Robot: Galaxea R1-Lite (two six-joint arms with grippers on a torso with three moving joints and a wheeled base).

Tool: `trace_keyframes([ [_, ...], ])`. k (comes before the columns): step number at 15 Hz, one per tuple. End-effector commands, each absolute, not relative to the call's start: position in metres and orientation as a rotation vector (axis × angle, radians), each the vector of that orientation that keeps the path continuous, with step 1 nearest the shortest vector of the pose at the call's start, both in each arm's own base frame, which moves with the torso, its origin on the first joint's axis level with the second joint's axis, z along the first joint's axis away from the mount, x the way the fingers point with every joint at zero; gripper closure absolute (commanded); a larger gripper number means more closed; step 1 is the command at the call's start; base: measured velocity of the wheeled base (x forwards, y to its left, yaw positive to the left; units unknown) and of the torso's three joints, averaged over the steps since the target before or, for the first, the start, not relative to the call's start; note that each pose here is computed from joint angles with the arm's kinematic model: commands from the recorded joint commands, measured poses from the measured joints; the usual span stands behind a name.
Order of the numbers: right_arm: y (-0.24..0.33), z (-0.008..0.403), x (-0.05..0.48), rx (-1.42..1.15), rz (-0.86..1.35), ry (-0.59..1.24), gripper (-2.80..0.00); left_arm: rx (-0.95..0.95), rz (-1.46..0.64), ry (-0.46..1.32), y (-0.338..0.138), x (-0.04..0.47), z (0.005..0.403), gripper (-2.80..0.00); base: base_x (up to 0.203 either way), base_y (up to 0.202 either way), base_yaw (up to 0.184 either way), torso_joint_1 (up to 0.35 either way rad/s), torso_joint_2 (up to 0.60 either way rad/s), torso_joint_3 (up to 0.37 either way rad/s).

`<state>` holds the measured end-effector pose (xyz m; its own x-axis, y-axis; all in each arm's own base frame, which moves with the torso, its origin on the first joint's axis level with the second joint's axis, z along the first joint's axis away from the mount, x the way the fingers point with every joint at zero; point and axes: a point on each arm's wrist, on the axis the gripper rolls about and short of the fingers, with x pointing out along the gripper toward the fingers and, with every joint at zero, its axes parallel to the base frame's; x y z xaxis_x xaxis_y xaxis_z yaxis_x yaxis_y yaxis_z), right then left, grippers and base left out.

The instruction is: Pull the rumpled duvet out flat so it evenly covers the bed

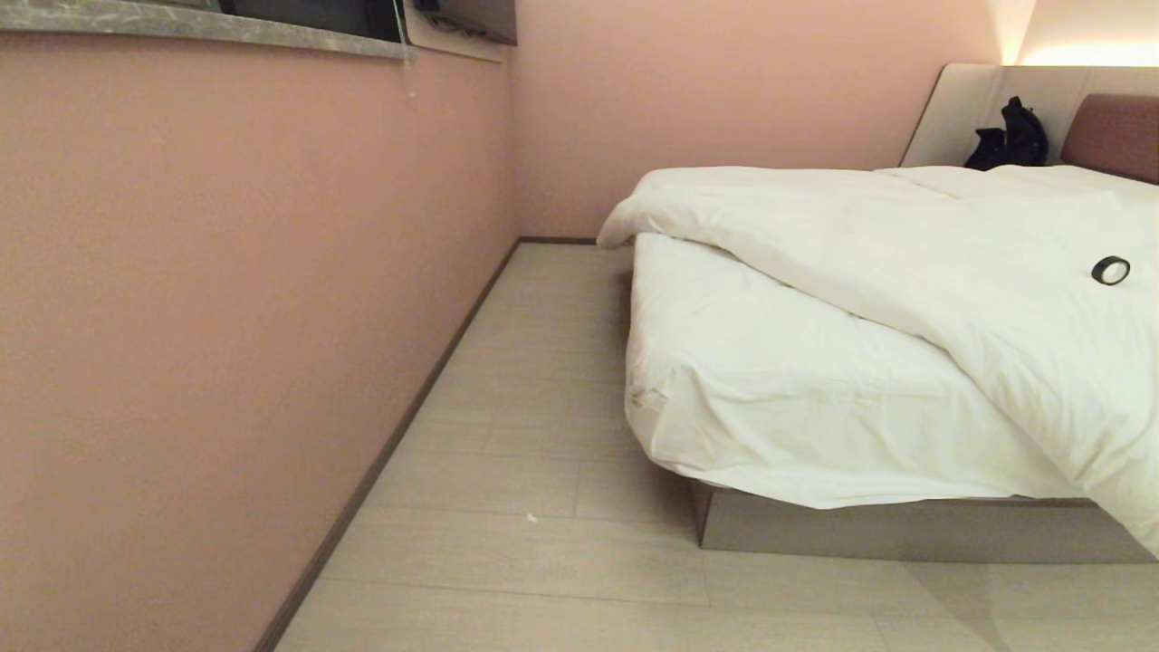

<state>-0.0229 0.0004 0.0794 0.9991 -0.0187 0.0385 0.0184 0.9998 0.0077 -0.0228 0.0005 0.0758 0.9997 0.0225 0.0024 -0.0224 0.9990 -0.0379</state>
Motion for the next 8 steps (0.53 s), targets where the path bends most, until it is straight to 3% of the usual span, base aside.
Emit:
trace_keyframes([
  [1, 0.0004, 0.0794, -0.0227, 0.007, -0.018, -0.037, 0.0, -0.041, 0.023, -0.004, 0.0005, -0.0228, 0.0758, 0.0, 0.0, -0.158, 0.0, 0.004, 0.0, -0.001],
  [8, 0.0004, 0.0794, -0.0227, 0.007, -0.018, -0.037, 0.0, -0.041, 0.023, -0.004, 0.0005, -0.0228, 0.0758, 0.0, 0.0, -0.195, 0.0, 0.002, 0.0, 0.001],
])
